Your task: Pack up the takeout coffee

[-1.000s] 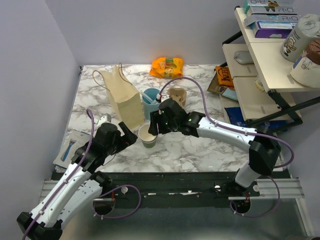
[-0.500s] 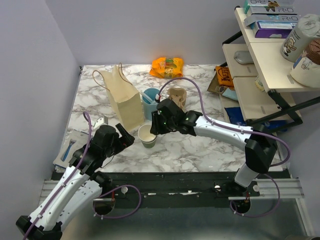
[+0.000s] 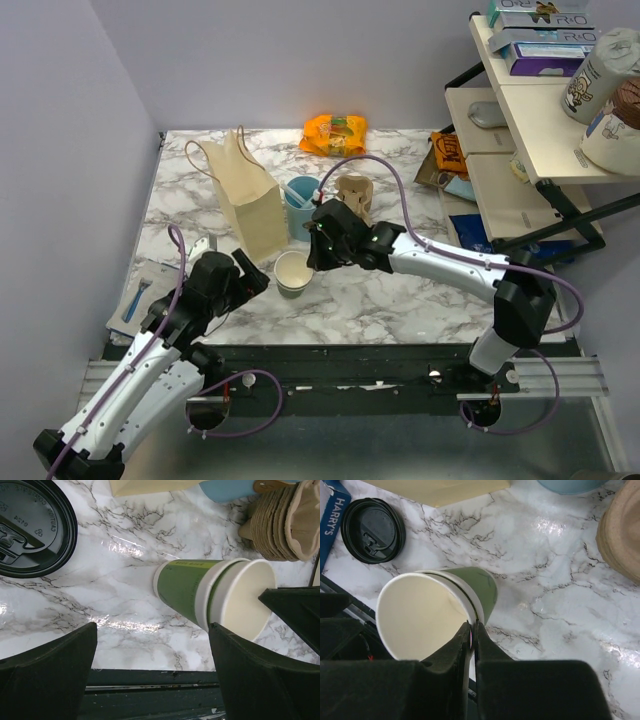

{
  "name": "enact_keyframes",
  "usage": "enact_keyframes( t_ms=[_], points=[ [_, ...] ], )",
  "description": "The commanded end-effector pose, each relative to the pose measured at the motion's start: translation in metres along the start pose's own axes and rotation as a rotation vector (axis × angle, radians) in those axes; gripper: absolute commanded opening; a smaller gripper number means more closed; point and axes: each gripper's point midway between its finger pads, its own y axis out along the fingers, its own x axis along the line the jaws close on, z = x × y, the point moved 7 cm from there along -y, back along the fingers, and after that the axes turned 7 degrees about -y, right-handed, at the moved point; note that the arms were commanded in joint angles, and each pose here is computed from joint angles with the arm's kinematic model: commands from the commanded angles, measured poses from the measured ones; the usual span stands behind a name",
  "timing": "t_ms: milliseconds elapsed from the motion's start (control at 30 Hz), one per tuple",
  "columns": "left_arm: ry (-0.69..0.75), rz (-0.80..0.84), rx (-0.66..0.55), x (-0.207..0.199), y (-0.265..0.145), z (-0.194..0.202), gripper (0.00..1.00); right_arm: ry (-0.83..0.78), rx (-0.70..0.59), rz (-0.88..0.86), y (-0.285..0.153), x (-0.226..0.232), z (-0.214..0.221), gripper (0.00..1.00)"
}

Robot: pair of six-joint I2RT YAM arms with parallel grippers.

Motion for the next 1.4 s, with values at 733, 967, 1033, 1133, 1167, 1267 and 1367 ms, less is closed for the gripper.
enact_keyframes(
  t_ms=[733, 967, 1033, 1133, 1167, 1267, 1367],
  points=[
    [-0.035, 0.143, 0.143, -0.018, 0.026, 0.02, 0.99, 0.083, -0.299, -0.03, -0.13, -0.007, -0.027, 0.01],
    [-0.024, 0.122, 0.154, -0.019, 0.033, 0.021, 0.99, 0.187, -0.33, 0.162, -0.162, -0.057, 0.001, 0.01],
    [-0.019, 0.108, 0.16, -0.019, 0.038, 0.022, 0.98, 0.229, -0.317, 0.218, -0.162, -0.075, 0.013, 0.01],
    [-0.011, 0.097, 0.167, -0.02, 0.042, 0.023, 0.95, 0.292, -0.267, 0.251, -0.156, -0.099, 0.041, 0.01],
    [-0.011, 0.095, 0.167, -0.021, 0.044, 0.023, 0.94, 0.296, -0.232, 0.269, -0.149, -0.107, 0.055, 0.01],
    [-0.006, 0.052, 0.152, -0.017, 0.051, 0.022, 0.9, 0.316, -0.173, 0.3, -0.138, -0.118, 0.073, 0.01],
    [0.003, 0.039, 0.17, -0.02, 0.055, 0.022, 0.85, 0.338, -0.128, 0.345, -0.128, -0.13, 0.087, 0.01]
  ],
)
